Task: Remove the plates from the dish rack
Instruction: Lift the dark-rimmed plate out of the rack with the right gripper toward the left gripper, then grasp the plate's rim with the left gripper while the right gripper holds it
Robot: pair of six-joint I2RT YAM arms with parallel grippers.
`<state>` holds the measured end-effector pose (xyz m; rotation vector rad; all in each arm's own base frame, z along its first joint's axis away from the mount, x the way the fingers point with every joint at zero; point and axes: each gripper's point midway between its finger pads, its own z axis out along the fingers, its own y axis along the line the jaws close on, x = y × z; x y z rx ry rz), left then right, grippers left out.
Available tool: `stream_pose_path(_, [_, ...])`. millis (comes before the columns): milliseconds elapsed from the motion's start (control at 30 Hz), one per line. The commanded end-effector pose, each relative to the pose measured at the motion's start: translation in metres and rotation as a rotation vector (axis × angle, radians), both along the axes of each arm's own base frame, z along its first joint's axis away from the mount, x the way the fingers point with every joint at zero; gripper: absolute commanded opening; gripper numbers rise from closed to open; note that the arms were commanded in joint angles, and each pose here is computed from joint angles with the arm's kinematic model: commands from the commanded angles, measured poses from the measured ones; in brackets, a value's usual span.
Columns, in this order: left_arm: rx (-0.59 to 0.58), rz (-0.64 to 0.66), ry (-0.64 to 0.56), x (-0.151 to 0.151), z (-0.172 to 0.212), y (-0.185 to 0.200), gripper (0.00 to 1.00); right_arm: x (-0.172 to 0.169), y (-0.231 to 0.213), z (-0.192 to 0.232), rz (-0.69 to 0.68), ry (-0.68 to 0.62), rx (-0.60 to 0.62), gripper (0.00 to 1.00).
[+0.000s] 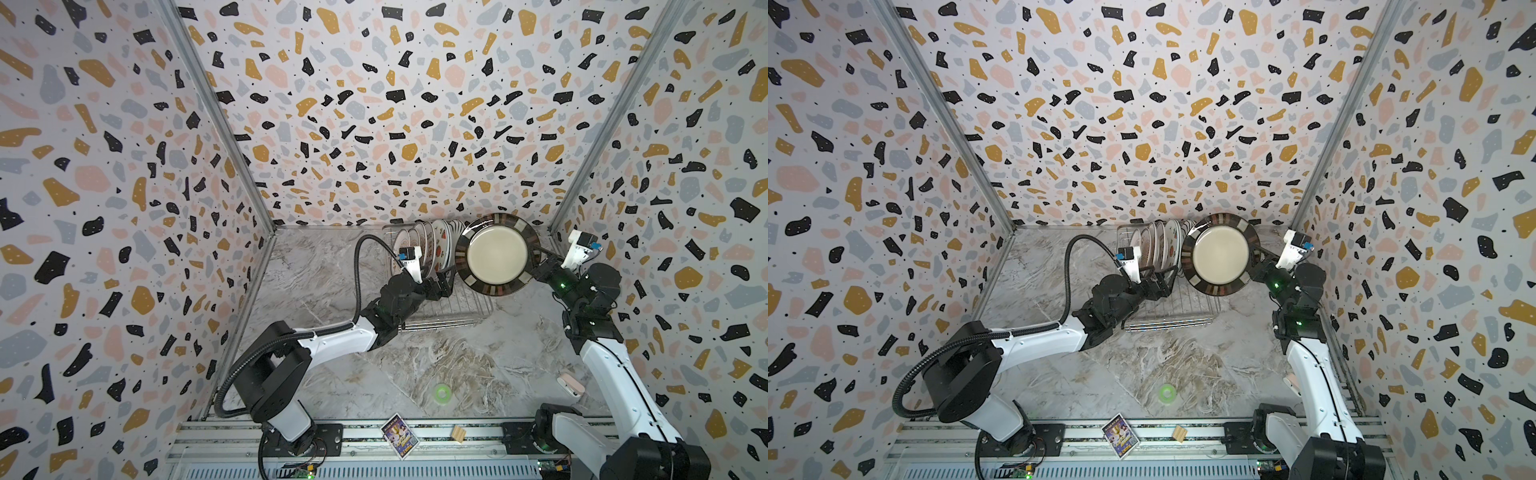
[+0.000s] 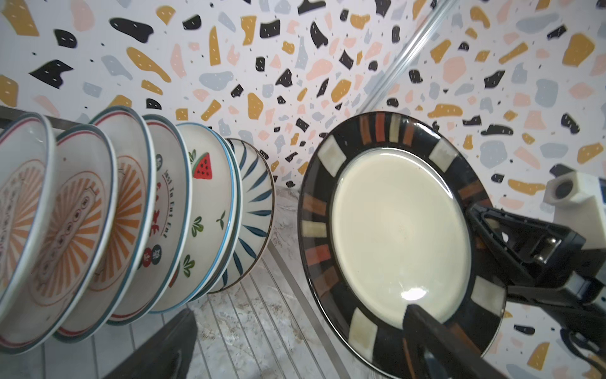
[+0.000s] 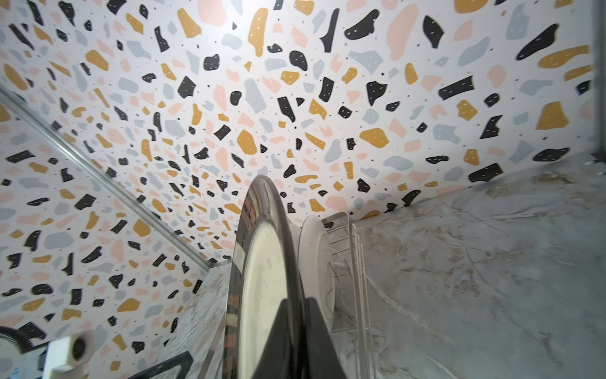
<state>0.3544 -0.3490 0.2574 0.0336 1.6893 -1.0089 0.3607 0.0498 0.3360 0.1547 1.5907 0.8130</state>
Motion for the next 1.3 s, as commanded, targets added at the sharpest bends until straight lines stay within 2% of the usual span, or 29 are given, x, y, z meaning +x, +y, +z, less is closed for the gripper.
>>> stream_pose_path(0, [-0.161, 0.077, -0.063, 0.003, 0.028, 0.014, 0.99, -0.025, 0.026, 0.063, 0.192, -0.236, 0.101, 0.00])
stream_pose_path(133, [-0.172, -0.032, -0.046, 0.000, 0.031, -0.009, 0.97, -0.023, 0.036, 0.055, 0.273, -0.226, 0.137, 0.00])
stream_pose_path(300, [-0.202, -0.187, -0.017, -0.004, 0.030, -0.043, 0.93, -0.017, 0.043, 0.048, 0.296, -0.214, 0.137, 0.00])
stream_pose_path(533, [-0.202, -0.197, -0.002, -0.006, 0.027, -0.042, 0.82, -0.008, 0.043, 0.036, 0.297, -0.191, 0.145, 0.00])
stream_pose_path(600, [-0.191, -0.198, 0.015, -0.006, 0.022, -0.042, 0.77, -0.005, 0.042, 0.032, 0.295, -0.182, 0.147, 0.00])
stream_pose_path(700, [-0.217, -0.215, 0.019, -0.012, 0.022, -0.040, 0.60, 0.000, 0.042, 0.025, 0.290, -0.162, 0.147, 0.00])
stream_pose_path(833, [-0.222, -0.208, 0.017, -0.014, 0.025, -0.035, 0.44, 0.005, 0.043, 0.019, 0.282, -0.152, 0.134, 0.00])
stream_pose_path(900, [-0.229, -0.194, 0.021, -0.013, 0.026, -0.032, 0.40, 0.006, 0.045, 0.017, 0.280, -0.146, 0.124, 0.00])
stream_pose_path(1000, [-0.239, -0.211, 0.031, -0.013, 0.029, -0.036, 0.21, 0.008, 0.049, 0.011, 0.291, -0.136, 0.116, 0.00])
stream_pose_path(1267, [-0.288, -0.221, 0.038, -0.011, 0.032, -0.039, 0.07, 0.005, 0.062, -0.003, 0.333, -0.103, 0.099, 0.00])
